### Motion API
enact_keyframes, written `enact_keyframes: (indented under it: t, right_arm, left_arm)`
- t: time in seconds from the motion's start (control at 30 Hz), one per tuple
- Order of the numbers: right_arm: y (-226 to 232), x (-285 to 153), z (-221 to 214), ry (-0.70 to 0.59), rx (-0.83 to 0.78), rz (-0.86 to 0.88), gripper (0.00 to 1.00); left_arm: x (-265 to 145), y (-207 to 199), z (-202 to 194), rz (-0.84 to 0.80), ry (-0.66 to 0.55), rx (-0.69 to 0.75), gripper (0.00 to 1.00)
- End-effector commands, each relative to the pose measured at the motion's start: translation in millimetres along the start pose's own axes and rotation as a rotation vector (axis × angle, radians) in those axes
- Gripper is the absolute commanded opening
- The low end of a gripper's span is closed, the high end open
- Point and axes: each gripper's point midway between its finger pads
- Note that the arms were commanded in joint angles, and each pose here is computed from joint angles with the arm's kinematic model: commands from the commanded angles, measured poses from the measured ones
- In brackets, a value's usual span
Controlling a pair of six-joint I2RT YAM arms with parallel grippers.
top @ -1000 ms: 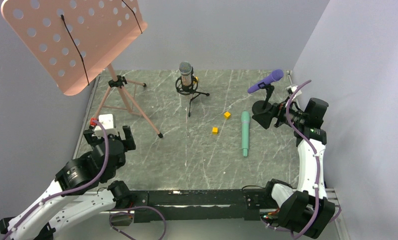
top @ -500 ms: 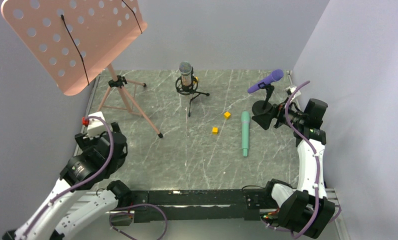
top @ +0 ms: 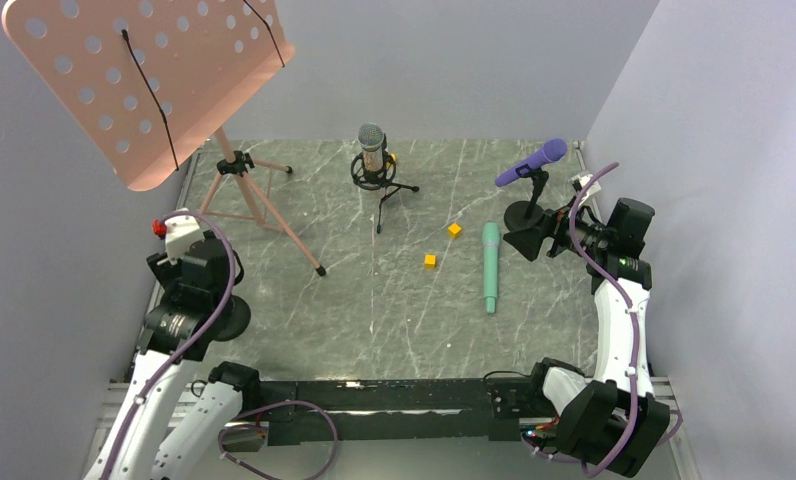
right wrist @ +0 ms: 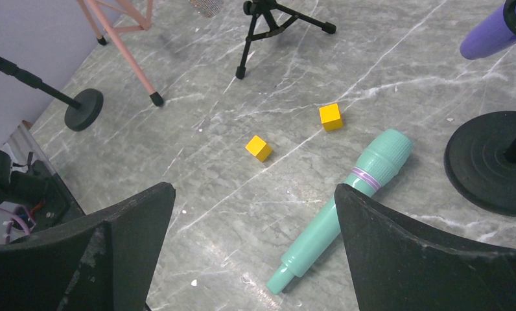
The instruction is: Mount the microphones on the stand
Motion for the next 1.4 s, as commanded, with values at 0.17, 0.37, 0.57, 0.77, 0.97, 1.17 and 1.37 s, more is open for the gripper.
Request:
enact_keyframes:
  t: [0.17, 0.37, 0.57, 0.77, 0.97, 1.17, 1.37]
  right_arm:
    - [1, -1, 3, -0.010, -0.045, -0.001, 1.00]
    - [0, -2, 3, -0.010, -0.050, -0.007, 1.00]
    - [1, -2, 4, -0.011, -0.047, -0.004, 1.00]
    - [1, -2, 4, -0.011, -0.051, -0.007, 1.00]
    - [0, -2, 5, -0.009, -0.053, -0.005, 1.00]
    - [-1, -1, 3, -0.005, -0.051, -0.008, 1.00]
    - [-4, 0, -1, 0.005, -0.049, -0.012, 1.00]
  left_arm:
    - [20, -4, -4, 0.020, 0.054, -0.066, 0.49]
    - [22, -1, -9, 0.020, 0.077, -0.093, 0.28]
    - [9, -10, 3, -0.070, 0.087, -0.098, 0.02]
    - [-25, -49, 11, -0.378, 0.155, -0.073, 0.00]
    - [-69, -99, 3, -0.788, 0.226, 0.052, 0.00]
    - [-119, -149, 12, -1.190, 0.247, 0.075, 0.00]
    - [-159, -205, 26, -1.365, 0.210, 0.162, 0.00]
Point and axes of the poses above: each gripper's point midway between its finger pads, its own x axis out along the fingers, its own y axis along the line the jaws close on, z = x × y, and after that the axes turned 11 degrees about -x, right-handed
